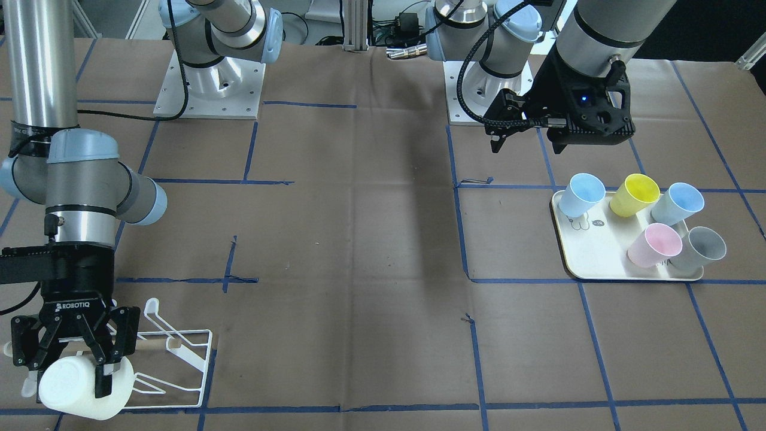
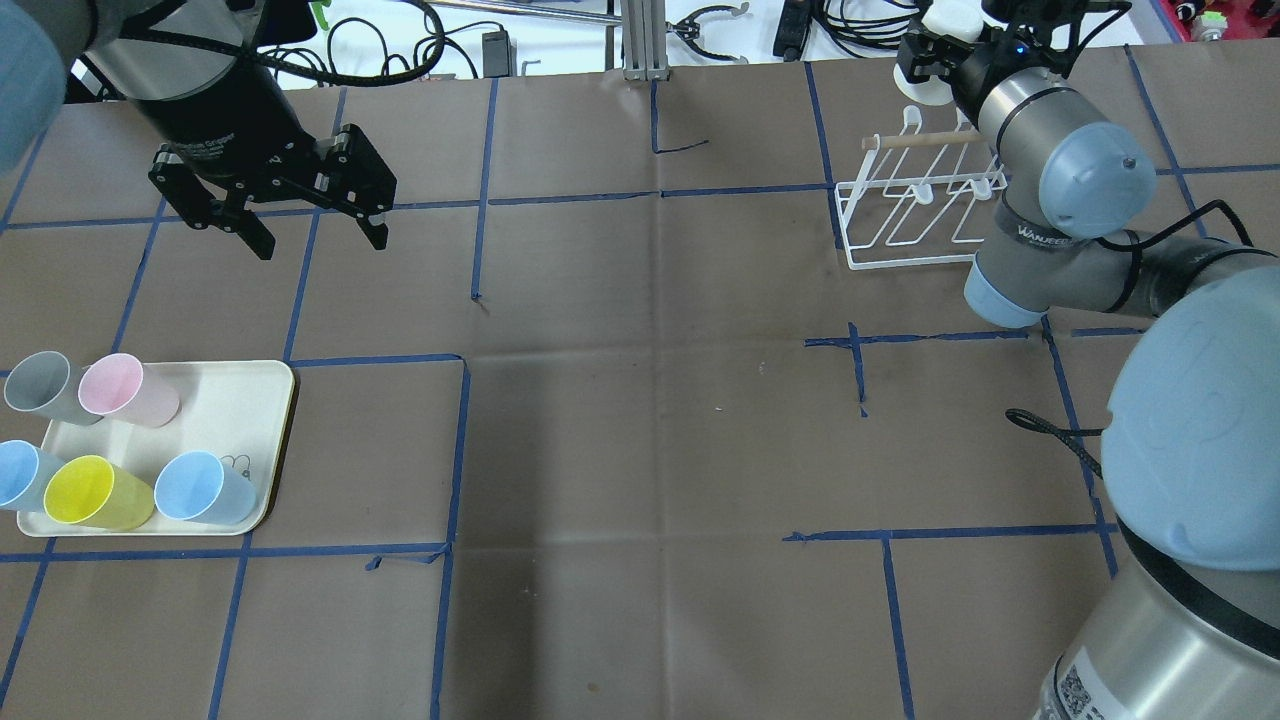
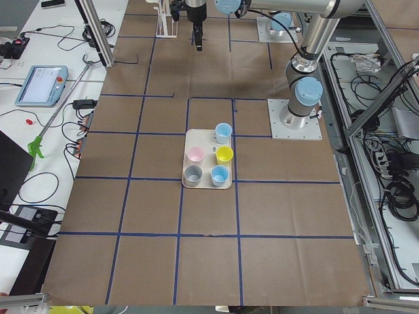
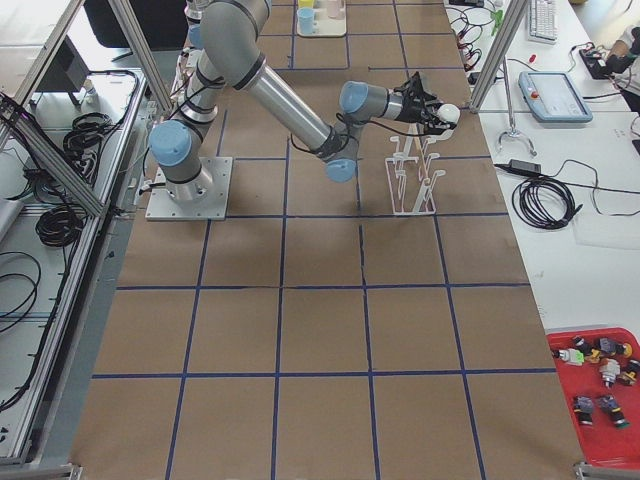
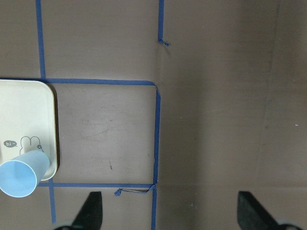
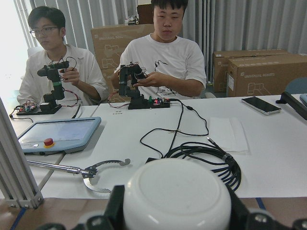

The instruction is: Transfer IKEA cup to right arm and place on rack

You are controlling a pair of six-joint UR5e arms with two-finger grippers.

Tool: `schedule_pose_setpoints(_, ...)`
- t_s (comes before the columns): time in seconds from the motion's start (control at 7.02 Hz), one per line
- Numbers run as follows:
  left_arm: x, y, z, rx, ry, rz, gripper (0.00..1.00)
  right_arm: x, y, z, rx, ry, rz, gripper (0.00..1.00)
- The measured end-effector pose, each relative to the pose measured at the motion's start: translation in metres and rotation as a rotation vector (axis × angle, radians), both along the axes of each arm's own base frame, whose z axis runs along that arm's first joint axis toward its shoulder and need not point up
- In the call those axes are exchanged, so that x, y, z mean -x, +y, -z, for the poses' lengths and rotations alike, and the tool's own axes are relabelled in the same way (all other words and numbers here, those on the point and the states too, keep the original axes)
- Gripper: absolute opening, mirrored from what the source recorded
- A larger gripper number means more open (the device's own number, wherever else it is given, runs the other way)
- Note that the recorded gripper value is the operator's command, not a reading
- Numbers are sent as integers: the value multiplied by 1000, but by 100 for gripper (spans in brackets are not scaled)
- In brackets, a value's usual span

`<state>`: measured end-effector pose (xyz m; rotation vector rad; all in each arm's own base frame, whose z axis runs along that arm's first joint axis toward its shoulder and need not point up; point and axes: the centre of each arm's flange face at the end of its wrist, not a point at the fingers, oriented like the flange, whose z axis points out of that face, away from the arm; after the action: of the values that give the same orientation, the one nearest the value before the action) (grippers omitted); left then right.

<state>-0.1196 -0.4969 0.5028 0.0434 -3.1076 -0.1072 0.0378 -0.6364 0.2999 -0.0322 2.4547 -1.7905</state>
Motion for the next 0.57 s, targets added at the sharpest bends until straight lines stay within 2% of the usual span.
schedule_pose_setpoints(0.28, -8, 7, 15, -30, 3, 26, 99, -1, 1, 10, -19, 3, -4, 12)
schedule_pose_setpoints(0.57, -50, 22, 41, -72, 21, 32, 99, -2, 3, 16, -32, 2, -5, 12)
